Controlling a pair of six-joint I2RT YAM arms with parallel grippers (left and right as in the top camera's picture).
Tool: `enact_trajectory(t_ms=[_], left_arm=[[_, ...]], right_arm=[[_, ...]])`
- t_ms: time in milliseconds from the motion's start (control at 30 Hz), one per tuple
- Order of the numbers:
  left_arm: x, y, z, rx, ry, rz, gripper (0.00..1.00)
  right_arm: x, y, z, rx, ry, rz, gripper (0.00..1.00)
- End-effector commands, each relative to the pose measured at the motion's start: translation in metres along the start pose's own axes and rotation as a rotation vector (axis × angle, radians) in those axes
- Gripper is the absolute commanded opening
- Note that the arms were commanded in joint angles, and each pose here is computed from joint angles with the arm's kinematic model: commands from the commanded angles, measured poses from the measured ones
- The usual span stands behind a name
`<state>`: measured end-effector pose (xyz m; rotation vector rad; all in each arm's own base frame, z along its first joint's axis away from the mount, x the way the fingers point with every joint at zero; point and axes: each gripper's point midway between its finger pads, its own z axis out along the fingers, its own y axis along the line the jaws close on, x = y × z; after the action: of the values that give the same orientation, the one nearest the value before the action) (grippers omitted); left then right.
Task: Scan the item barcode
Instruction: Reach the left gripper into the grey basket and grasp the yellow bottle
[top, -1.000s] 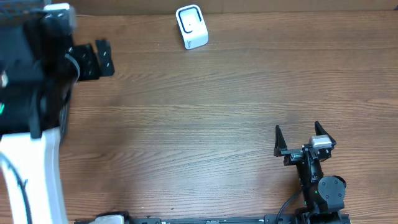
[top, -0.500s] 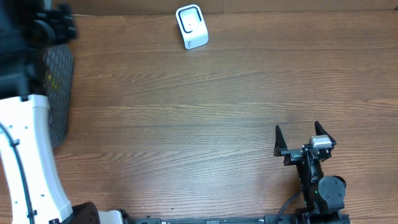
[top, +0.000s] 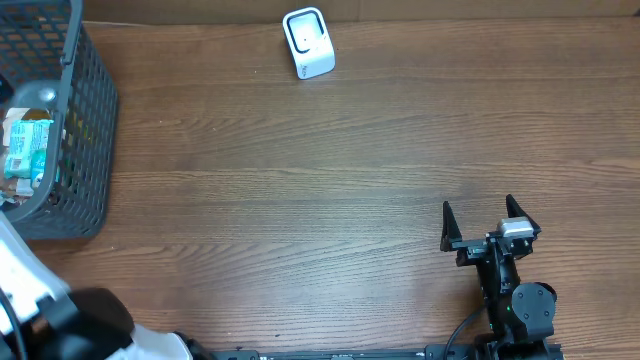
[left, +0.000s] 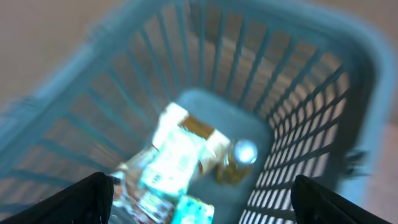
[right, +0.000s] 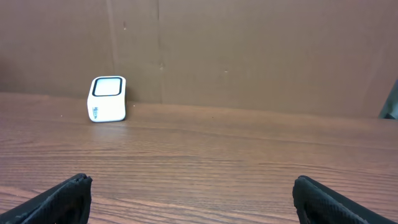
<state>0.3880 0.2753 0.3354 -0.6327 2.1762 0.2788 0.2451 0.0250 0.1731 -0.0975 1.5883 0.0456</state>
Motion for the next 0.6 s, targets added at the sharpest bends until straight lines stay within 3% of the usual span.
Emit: enact_trajectory(t_ms=[0,133,567], left_arm=[[0.020,-0.010,0.035,0.123,0.083,0.014,0.93],[0.034,-0.021,0.060,0.227,0.125,0.051,0.92],[0.072,-0.023,0.116,0.273,0.229,0.128,0.91]], right_arm=[[0.003,0.000,0.000,0.002,0.000,-0.002,1.00],[0.003,0.000,0.000,0.002,0.000,-0.002,1.00],[0.003,0.000,0.000,0.002,0.000,-0.002,1.00]])
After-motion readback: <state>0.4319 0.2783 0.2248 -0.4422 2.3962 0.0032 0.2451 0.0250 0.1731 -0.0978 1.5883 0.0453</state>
